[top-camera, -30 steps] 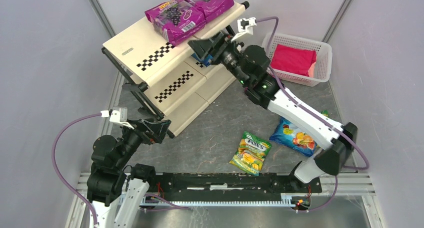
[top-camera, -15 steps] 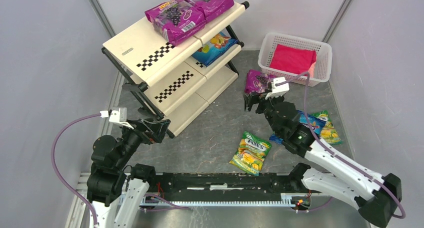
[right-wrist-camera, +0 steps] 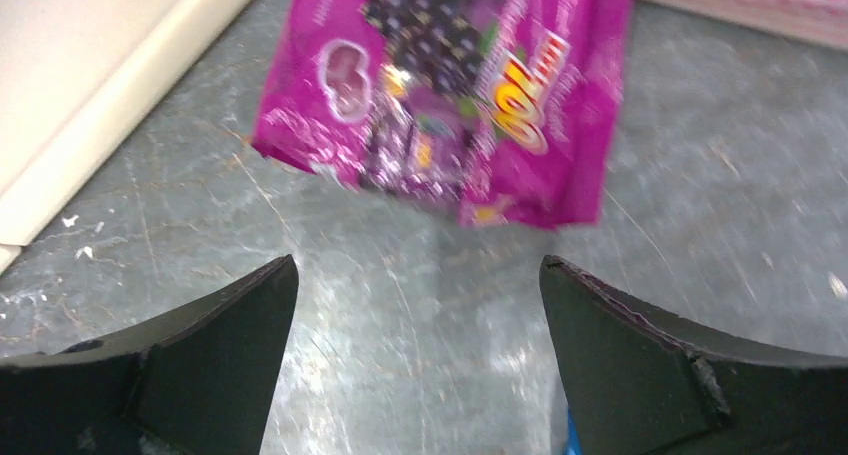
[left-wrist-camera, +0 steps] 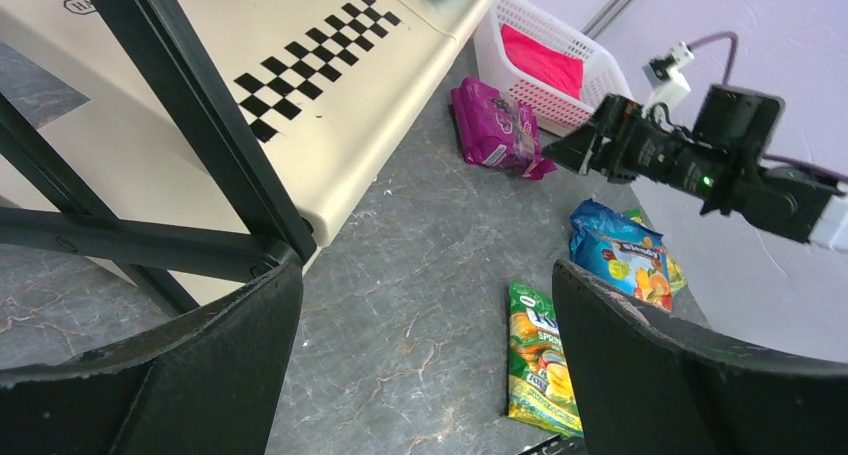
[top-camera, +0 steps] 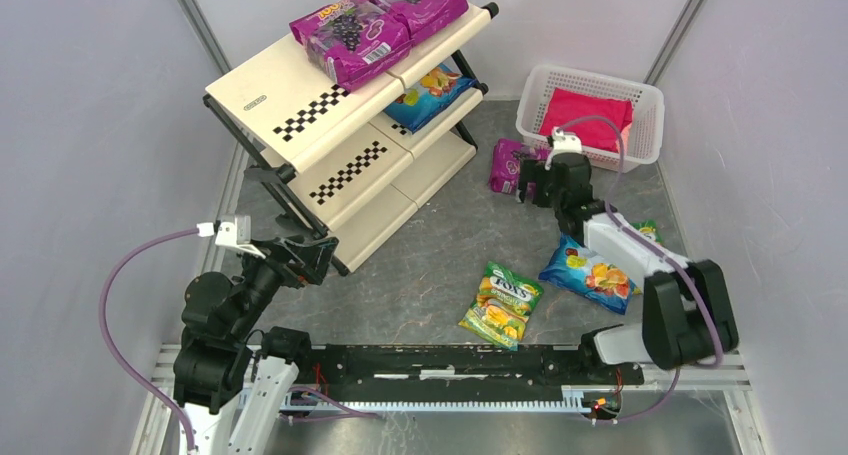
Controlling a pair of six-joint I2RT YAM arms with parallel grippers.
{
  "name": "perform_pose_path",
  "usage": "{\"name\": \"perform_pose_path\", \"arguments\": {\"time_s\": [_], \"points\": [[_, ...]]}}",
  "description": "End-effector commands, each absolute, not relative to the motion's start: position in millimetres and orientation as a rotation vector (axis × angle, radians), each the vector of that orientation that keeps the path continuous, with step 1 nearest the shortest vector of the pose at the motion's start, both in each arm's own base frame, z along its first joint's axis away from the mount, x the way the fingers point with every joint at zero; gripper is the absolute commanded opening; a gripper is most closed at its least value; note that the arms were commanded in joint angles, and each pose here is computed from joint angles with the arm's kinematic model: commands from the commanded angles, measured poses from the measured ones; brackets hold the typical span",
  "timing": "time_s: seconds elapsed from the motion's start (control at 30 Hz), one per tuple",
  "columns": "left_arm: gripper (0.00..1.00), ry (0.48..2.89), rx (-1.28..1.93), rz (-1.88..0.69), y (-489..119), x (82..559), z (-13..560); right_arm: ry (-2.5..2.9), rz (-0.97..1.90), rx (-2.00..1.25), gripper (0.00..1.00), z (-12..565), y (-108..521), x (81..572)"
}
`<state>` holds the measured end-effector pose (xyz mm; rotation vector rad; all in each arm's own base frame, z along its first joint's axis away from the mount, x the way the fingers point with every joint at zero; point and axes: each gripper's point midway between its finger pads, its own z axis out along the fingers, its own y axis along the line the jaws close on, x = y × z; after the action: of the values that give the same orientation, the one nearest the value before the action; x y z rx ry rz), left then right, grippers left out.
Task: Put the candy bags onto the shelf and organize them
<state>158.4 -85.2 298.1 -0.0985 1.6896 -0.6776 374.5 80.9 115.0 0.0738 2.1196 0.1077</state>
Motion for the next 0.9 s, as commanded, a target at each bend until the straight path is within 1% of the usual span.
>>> {"name": "perform_pose_path", "arguments": {"time_s": [0.0,0.23,0.47,0.6,0.87], "points": [[1.00,1.668,-0.129,-0.662,-81.2,164.2,303.3,2.050,0.251,-0.093,0.98,143.8,114.5,425.5],[1.00,1.630,-0.249,-0.634,-67.7,170.0,305.9,2.084,0.313,-0.158,0.98,136.2,140.9,477.5],[1.00,1.558,-0.301,-0.594,-56.4,177.7,309.6,2.138,0.347,-0.188,0.98,106.3,153.4,498.3],[1.00,1.562,-0.288,-0.578,-55.7,178.8,306.8,2.139,0.392,-0.202,0.98,91.8,159.6,487.6],[1.00,1.543,-0.264,-0.573,-55.6,175.3,310.8,2.176,0.451,-0.268,0.98,68.9,186.3,429.1]]}}
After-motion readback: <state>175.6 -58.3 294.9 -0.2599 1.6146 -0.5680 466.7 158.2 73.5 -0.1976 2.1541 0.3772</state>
